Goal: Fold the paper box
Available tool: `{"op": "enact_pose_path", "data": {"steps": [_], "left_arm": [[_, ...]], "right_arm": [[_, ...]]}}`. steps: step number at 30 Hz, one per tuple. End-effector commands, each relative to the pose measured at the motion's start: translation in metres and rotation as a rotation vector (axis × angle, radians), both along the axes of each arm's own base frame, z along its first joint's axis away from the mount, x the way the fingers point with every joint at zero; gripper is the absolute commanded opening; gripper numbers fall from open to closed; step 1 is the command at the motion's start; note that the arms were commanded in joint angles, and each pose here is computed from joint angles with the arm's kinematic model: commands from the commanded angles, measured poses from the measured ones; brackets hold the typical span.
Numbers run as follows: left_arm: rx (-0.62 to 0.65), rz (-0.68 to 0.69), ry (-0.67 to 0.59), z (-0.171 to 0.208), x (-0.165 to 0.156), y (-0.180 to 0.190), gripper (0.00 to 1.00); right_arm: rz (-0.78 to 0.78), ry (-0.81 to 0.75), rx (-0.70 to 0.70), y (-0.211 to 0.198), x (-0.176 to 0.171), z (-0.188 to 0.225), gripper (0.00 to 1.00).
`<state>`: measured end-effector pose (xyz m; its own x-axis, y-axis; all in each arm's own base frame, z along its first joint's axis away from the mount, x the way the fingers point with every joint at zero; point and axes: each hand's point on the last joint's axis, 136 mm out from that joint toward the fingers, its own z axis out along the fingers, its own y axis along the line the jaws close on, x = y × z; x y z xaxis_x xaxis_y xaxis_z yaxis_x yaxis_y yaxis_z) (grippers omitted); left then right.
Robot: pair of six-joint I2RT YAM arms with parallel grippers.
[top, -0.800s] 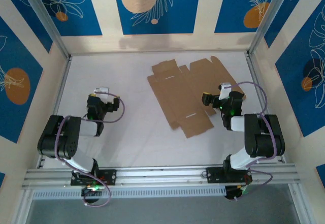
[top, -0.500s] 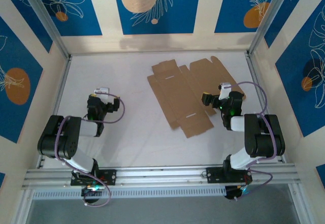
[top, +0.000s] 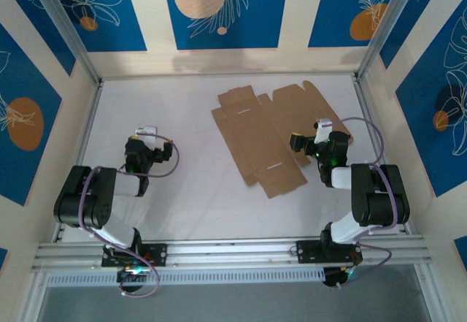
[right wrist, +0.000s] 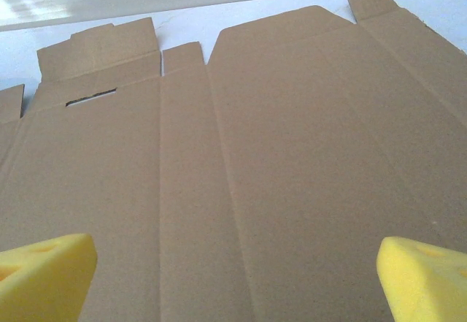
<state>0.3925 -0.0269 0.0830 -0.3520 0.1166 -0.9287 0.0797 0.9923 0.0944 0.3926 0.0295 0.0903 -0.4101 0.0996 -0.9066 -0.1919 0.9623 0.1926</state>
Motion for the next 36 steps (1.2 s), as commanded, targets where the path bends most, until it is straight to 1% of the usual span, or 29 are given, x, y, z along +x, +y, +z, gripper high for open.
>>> {"op": "enact_pose_path", "data": {"steps": [1, 4, 6, 8, 9, 11, 13, 14, 15, 17, 19, 20, 21, 23, 24, 25, 26, 27, 28, 29, 30, 31, 33, 34, 35, 36], "left_arm": [[-0.011, -0.014, -0.02, 0.008, 0.004, -0.001, 1.0], [-0.008, -0.012, -0.025, 0.008, 0.003, -0.001, 1.0], [0.005, -0.039, -0.056, 0.019, 0.0, -0.007, 1.0], [0.036, 0.01, -0.066, 0.042, -0.005, -0.002, 1.0], [0.056, 0.022, -0.073, 0.054, -0.007, -0.003, 1.0], [0.053, 0.039, -0.189, 0.103, -0.013, -0.013, 1.0], [0.013, -0.002, -0.28, 0.151, -0.022, -0.035, 1.0], [-0.028, -0.032, -0.295, 0.174, -0.028, -0.049, 1.0], [-0.077, -0.054, -0.283, 0.19, -0.035, -0.06, 1.0], [-0.183, -0.084, -0.191, 0.216, -0.054, -0.077, 1.0], [-0.207, -0.156, -0.071, 0.224, -0.079, -0.095, 1.0], [-0.204, -0.22, -0.011, 0.226, -0.094, -0.109, 1.0], [-0.201, -0.251, 0.057, 0.221, -0.106, -0.115, 1.0], [-0.257, -0.254, 0.158, 0.213, -0.124, -0.118, 1.0], [-0.299, -0.218, 0.176, 0.211, -0.128, -0.113, 1.0], [-0.365, -0.118, 0.195, 0.204, -0.129, -0.101, 1.0], [-0.422, -0.079, 0.182, 0.198, -0.13, -0.096, 1.0], [-0.474, -0.109, 0.169, 0.194, -0.131, -0.101, 1.0], [-0.532, -0.14, 0.161, 0.193, -0.133, -0.107, 1.0], [-0.584, -0.139, 0.169, 0.191, -0.134, -0.11, 1.0], [-0.596, -0.151, 0.194, 0.188, -0.135, -0.114, 1.0], [-0.584, -0.167, 0.233, 0.183, -0.133, -0.121, 1.0], [-0.532, -0.145, 0.341, 0.167, -0.129, -0.126, 1.0], [-0.511, -0.144, 0.402, 0.157, -0.128, -0.131, 1.0], [-0.5, -0.17, 0.445, 0.151, -0.128, -0.138, 1.0], [-0.494, -0.189, 0.472, 0.147, -0.129, -0.143, 1.0]], "right_arm": [[0.004, -0.017, -0.003, 0.002, 0.001, 0.005, 0.99], [0.003, -0.021, -0.006, 0.003, 0.001, 0.005, 0.99], [0.037, -0.036, -0.016, 0.011, 0.0, 0.012, 0.99], [0.029, 0.01, -0.081, 0.018, 0.002, 0.037, 0.99], [0.017, -0.001, -0.121, 0.022, 0.003, 0.053, 0.99], [0.049, -0.063, -0.182, 0.046, -0.004, 0.095, 0.99], [0.082, -0.104, -0.187, 0.068, -0.015, 0.135, 0.99], [0.097, -0.114, -0.175, 0.08, -0.023, 0.154, 0.99], [0.119, -0.12, -0.158, 0.09, -0.031, 0.169, 0.99], [0.184, -0.1, -0.107, 0.113, -0.055, 0.196, 0.99], [0.2, -0.069, -0.105, 0.127, -0.076, 0.216, 0.99], [0.164, -0.034, -0.097, 0.126, -0.084, 0.224, 0.99], [0.143, 0.013, -0.058, 0.125, -0.091, 0.229, 0.99], [0.095, 0.193, 0.105, 0.121, -0.11, 0.225, 0.99], [0.185, 0.221, 0.156, 0.131, -0.119, 0.231, 0.99], [0.278, 0.243, 0.237, 0.14, -0.125, 0.236, 0.99], [0.28, 0.271, 0.317, 0.138, -0.123, 0.233, 1.0], [0.254, 0.313, 0.364, 0.134, -0.118, 0.224, 0.98], [0.217, 0.371, 0.378, 0.128, -0.112, 0.212, 0.94], [0.164, 0.443, 0.336, 0.121, -0.106, 0.196, 0.94], [0.127, 0.494, 0.276, 0.118, -0.101, 0.184, 0.95], [0.093, 0.536, 0.207, 0.116, -0.096, 0.169, 0.98], [-0.002, 0.584, 0.109, 0.113, -0.085, 0.138, 0.99], [0.021, 0.626, 0.057, 0.119, -0.084, 0.122, 0.99], [0.026, 0.67, -0.005, 0.121, -0.082, 0.105, 0.97], [0.014, 0.697, -0.059, 0.121, -0.079, 0.092, 0.93]]}}
